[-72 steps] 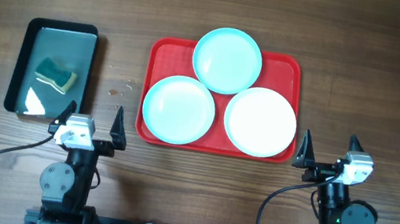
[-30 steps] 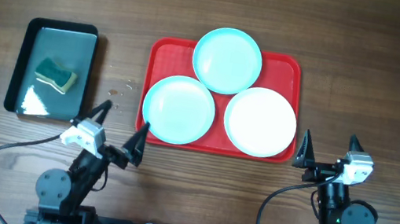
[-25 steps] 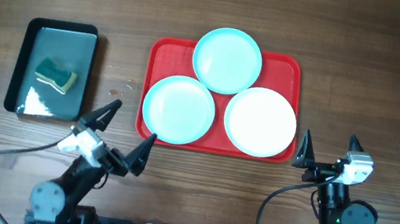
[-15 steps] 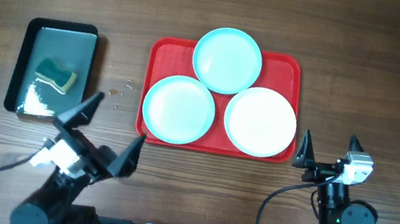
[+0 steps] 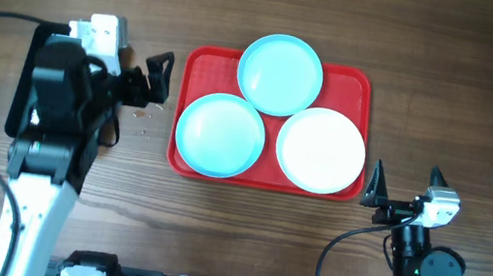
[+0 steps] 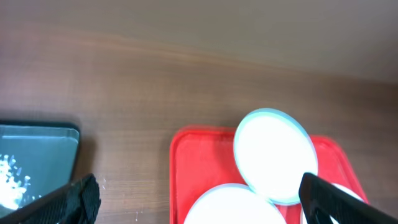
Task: Clean dirty plates on tray and stack at the side
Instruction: 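Grasp the green-and-yellow sponge with the left gripper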
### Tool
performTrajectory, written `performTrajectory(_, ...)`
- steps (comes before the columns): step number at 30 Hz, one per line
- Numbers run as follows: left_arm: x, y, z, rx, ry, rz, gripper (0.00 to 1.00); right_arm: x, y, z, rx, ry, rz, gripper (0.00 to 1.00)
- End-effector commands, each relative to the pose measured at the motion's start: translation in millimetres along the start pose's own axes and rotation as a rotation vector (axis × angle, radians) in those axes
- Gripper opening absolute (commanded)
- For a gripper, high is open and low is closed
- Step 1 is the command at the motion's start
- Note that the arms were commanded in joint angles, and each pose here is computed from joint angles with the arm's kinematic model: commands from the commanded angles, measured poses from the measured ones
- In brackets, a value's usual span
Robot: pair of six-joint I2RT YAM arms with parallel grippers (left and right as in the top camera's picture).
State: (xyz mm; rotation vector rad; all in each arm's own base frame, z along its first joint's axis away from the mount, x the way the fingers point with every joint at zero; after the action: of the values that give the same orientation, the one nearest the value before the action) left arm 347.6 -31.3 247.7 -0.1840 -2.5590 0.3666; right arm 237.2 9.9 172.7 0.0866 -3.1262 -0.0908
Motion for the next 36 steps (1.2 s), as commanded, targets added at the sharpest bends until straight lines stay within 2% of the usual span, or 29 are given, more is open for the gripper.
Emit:
performTrajectory(1,1,20,-41,0.143,0.022,-0.138,1.00,0,0,-1,-0.010,-0.005,-0.001,0.99)
performTrajectory(4,2,64,-60,0.259,0.156,-0.405,1.00,0,0,-1,-0.010,-0.005,-0.001,0.99)
performTrajectory(5,-1,71,-64,0.274,0.189,-0.431,1.00,0,0,-1,-0.010,-0.005,-0.001,1.00)
performTrajectory(7,-14,74,-70,0.316,0.247,-0.384,1.00,0,0,-1,-0.010,-0.005,-0.001,1.00)
performTrajectory(9,-26,68,-63,0.351,0.299,-0.306,1.00,0,0,-1,-0.010,-0.005,-0.001,1.00)
performTrajectory(10,-33,73,-54,0.360,0.328,-0.317,1.00,0,0,-1,-0.010,-0.005,-0.001,1.00)
performTrajectory(12,-42,79,-52,0.369,0.331,-0.331,1.00,0,0,-1,-0.010,-0.005,-0.001,1.00)
performTrajectory(16,-27,125,-47,0.649,0.235,-0.617,1.00,0,0,-1,-0.010,-0.005,-0.001,1.00)
performTrajectory(21,-17,153,-43,0.706,0.228,-0.681,1.00,0,0,-1,-0.010,-0.005,-0.001,1.00)
performTrajectory(29,-46,231,39,0.839,0.485,-0.861,1.00,0,0,-1,-0.010,-0.005,-0.001,1.00)
performTrajectory(36,-61,239,72,0.865,0.594,-0.881,0.99,0,0,-1,-0.009,-0.005,-0.001,1.00)
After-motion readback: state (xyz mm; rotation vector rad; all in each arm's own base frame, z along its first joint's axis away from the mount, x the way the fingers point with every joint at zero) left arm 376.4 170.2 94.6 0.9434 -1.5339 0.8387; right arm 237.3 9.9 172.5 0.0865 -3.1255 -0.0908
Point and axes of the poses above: each gripper's point midway between its finger pads, its own x axis back along the fingers, its own y axis along the line the jaws close on, z = x × y, the point moved 1 cm from there along x, back along the fingers, and after that the axes turned 1 degree about x, right-handed, at the moved point
